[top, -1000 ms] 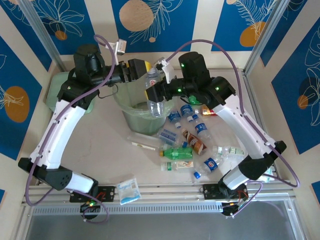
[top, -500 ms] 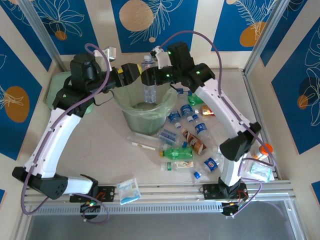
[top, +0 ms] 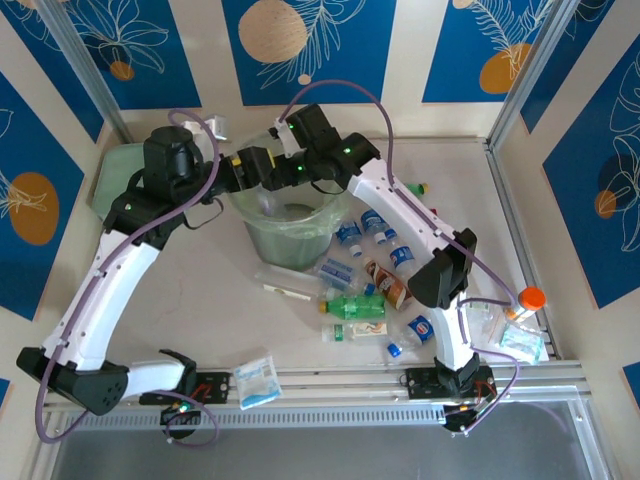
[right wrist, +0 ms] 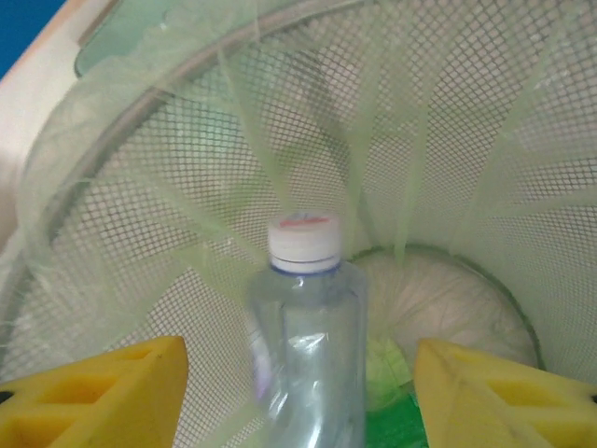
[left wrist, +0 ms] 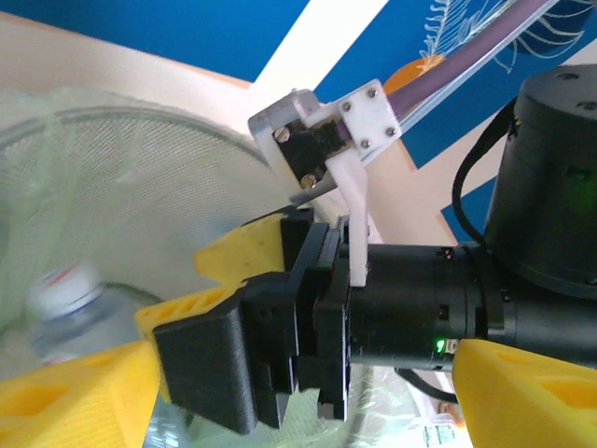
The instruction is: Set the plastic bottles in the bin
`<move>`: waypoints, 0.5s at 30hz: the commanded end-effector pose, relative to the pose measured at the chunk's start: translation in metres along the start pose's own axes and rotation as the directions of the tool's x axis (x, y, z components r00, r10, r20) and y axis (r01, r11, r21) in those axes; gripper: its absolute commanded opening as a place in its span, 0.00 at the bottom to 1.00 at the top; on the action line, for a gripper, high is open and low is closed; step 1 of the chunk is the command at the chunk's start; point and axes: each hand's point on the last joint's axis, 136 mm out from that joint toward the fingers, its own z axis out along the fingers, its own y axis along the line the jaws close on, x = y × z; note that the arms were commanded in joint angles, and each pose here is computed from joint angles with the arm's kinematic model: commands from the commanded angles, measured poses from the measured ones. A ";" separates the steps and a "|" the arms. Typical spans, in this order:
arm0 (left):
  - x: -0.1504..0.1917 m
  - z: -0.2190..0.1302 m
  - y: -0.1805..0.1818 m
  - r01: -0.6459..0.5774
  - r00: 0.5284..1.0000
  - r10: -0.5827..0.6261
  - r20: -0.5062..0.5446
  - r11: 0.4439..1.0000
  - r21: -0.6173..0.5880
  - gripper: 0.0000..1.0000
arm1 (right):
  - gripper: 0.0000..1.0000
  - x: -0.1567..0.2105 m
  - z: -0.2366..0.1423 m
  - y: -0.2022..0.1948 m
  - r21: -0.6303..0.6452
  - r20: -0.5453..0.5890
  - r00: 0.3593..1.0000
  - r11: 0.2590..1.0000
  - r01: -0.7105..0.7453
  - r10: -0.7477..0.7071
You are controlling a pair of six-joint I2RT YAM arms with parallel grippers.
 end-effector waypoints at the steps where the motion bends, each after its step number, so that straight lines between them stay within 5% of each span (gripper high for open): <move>1: 0.008 -0.009 0.016 -0.016 1.000 0.016 -0.001 0.998 -0.068 0.82 | 0.70 0.000 -0.001 -0.009 0.048 0.000 1.000 0.999 0.002 -0.002; 7: 0.025 -0.016 0.030 -0.014 1.000 0.012 -0.020 0.994 -0.111 0.82 | 0.72 -0.011 -0.018 0.001 0.047 0.050 0.998 0.999 0.019 -0.022; 15: 0.036 -0.035 0.042 -0.024 1.000 0.021 -0.017 0.985 -0.172 0.82 | 0.74 -0.056 -0.103 0.003 0.150 0.254 0.965 0.988 0.021 -0.059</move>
